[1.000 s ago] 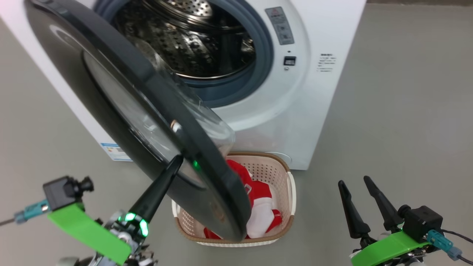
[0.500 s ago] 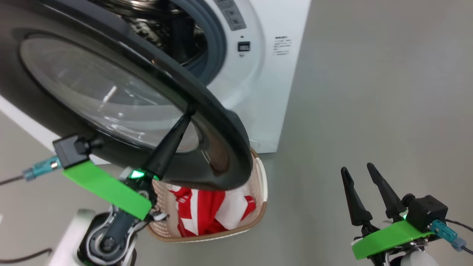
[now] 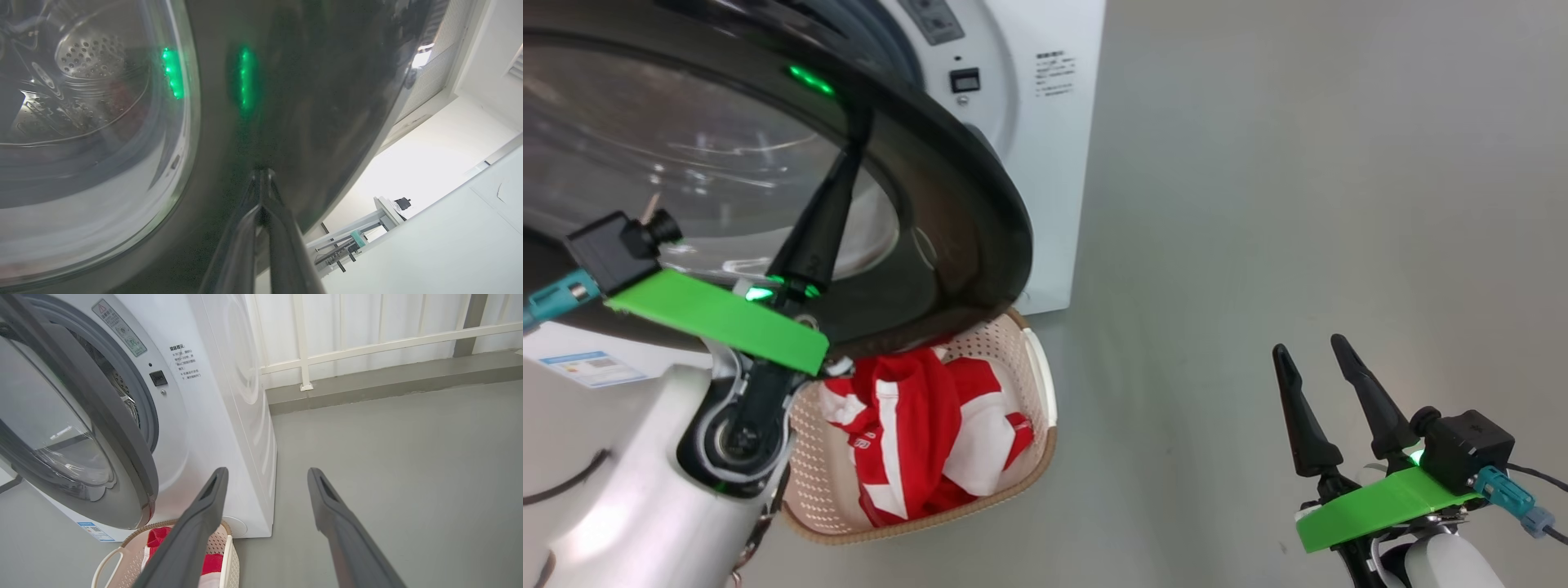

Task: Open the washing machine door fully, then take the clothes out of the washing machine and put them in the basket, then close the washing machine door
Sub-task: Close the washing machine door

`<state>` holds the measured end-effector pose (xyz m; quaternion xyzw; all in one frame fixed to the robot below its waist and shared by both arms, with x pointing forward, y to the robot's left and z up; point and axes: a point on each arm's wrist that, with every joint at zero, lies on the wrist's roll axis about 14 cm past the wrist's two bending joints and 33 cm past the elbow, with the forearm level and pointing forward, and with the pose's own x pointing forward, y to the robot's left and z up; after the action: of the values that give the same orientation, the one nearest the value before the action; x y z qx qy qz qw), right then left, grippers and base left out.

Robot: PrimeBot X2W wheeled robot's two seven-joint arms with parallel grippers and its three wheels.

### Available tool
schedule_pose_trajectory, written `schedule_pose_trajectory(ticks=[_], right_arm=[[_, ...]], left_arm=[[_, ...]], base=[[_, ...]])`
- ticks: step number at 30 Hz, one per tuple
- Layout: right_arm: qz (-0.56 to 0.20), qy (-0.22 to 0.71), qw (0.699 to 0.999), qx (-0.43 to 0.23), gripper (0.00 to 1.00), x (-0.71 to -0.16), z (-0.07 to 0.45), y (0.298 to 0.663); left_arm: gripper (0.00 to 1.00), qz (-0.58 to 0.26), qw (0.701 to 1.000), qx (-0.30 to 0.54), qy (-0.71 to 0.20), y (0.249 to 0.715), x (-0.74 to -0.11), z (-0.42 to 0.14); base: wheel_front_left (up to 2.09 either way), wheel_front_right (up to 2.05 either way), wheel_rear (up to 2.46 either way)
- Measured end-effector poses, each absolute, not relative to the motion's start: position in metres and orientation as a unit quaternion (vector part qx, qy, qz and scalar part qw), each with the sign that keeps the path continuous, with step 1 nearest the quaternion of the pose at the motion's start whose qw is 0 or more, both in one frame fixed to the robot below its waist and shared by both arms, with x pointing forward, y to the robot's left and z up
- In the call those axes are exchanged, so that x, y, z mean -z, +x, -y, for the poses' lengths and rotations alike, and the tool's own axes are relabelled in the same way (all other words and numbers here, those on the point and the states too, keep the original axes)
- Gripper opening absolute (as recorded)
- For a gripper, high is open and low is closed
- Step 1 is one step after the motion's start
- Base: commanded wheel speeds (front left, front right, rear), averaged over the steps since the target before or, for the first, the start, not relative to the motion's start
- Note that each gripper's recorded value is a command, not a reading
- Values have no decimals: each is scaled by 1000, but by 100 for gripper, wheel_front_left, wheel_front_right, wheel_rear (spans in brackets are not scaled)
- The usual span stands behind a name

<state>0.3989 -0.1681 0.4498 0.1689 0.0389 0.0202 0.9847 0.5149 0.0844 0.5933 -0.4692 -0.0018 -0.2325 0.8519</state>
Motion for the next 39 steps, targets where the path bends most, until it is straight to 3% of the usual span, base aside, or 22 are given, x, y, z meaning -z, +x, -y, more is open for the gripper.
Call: schedule_pose_trajectory(ticks=[8, 17, 27, 39], right_arm=[[-44, 166, 985, -2, 100, -445, 179, 395], [-35, 169, 985, -12, 100, -452, 174, 397], [-34, 166, 985, -29, 100, -455, 163, 393], [-35, 165, 985, -48, 100, -458, 153, 383]], left_arm=[[0, -6, 858, 221, -463, 534, -579, -77], [0, -14, 871, 209, -445, 522, -567, -82], [0, -56, 902, 149, -402, 473, -510, -116], [0, -60, 913, 50, -400, 419, -474, -170]], base=[[0, 0, 0], [0, 0, 0], [0, 0, 0], [0, 0, 0]])
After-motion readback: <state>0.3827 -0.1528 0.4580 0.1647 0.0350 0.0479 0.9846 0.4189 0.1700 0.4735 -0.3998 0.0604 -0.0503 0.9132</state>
